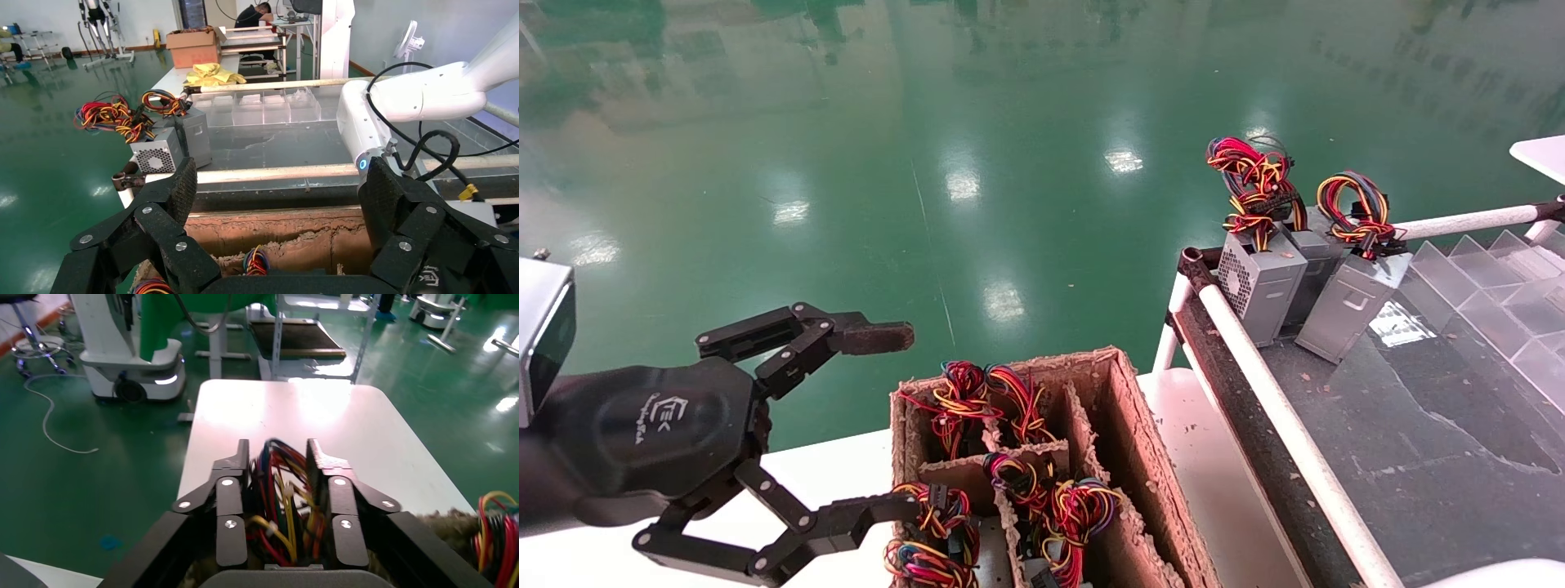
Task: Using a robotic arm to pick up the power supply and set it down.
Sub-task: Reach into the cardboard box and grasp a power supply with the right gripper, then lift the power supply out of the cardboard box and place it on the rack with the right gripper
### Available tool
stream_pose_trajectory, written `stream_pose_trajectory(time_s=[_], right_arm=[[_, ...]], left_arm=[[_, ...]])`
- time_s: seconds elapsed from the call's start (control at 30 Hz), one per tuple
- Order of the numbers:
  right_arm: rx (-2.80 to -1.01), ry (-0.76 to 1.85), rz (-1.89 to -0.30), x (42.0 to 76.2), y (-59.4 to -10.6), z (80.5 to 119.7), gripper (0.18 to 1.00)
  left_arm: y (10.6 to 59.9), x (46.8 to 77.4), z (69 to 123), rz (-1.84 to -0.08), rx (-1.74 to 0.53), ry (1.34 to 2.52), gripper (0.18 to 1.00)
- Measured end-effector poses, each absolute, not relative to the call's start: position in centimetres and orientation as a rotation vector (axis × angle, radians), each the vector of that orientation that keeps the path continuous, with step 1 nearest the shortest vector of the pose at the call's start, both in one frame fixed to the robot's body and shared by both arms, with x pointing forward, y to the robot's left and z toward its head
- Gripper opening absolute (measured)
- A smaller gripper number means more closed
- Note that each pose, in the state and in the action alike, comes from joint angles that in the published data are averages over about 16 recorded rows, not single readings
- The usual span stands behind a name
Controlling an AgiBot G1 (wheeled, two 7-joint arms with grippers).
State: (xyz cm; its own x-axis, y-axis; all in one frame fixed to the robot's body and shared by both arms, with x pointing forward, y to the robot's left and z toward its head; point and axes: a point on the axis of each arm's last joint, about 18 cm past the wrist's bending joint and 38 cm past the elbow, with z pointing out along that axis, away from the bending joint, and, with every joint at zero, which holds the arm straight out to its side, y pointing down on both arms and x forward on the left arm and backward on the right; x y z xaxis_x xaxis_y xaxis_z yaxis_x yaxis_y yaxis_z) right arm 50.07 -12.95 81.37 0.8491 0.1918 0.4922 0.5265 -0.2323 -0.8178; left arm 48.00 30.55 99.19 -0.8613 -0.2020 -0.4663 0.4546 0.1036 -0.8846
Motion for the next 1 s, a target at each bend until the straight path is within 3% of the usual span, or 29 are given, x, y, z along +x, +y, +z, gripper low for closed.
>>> stream_pose_trajectory(time_s=[0.4, 0.6, 1.0], right_arm=[[-1.799, -0.529, -0.410, 50.7, -13.8, 81.4, 0.301], [-1.771, -0.505, -0.422, 50.7, -14.6, 82.2, 0.254], [-1.701, -0.364, -0.472, 51.2, -18.1, 85.1, 0.237]], left_arm=[[30.5, 48.0, 99.2, -1.809, 0.246, 1.909, 1.001], [30.5, 48.0, 99.2, -1.809, 0.246, 1.909, 1.001], [30.5, 48.0, 99.2, -1.809, 0.246, 1.909, 1.001]])
